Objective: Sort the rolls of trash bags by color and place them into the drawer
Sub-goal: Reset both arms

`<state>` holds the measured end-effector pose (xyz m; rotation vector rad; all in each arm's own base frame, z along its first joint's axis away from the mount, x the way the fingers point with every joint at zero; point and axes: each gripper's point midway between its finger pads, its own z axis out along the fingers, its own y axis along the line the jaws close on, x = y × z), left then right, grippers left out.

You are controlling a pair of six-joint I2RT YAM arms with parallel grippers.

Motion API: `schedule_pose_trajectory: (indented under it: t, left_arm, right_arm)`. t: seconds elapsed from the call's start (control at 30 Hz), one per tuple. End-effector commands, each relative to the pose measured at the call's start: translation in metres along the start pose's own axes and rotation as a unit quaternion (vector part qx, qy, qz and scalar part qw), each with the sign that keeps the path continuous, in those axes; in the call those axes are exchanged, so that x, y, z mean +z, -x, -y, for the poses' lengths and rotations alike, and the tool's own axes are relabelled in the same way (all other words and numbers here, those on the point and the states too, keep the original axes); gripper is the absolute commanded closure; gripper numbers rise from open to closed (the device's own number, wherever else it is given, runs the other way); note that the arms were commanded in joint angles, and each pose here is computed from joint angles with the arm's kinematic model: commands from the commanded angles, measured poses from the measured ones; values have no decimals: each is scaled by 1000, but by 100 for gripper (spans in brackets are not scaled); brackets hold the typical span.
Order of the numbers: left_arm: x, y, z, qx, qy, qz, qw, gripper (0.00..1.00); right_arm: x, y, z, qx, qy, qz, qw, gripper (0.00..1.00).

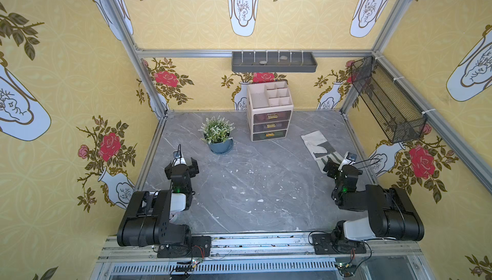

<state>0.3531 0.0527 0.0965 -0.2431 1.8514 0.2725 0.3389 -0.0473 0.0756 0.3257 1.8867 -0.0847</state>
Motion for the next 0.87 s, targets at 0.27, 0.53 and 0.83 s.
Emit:
schedule_pose_trajectory:
  t: [0.27, 0.53, 0.83]
  left_arm:
    - [10, 9, 1, -10, -11, -5, 1000, 1]
    - [10, 7, 1, -9, -12, -8, 1000, 1]
    - [10, 8, 2, -9, -12, -8, 1000, 1]
  right_arm:
    - [-1, 13, -3, -2, 6, 27, 1000, 3]
    - [0, 13, -3, -2, 7, 28, 1000, 3]
    - [-1, 13, -3, -2, 7, 28, 1000, 3]
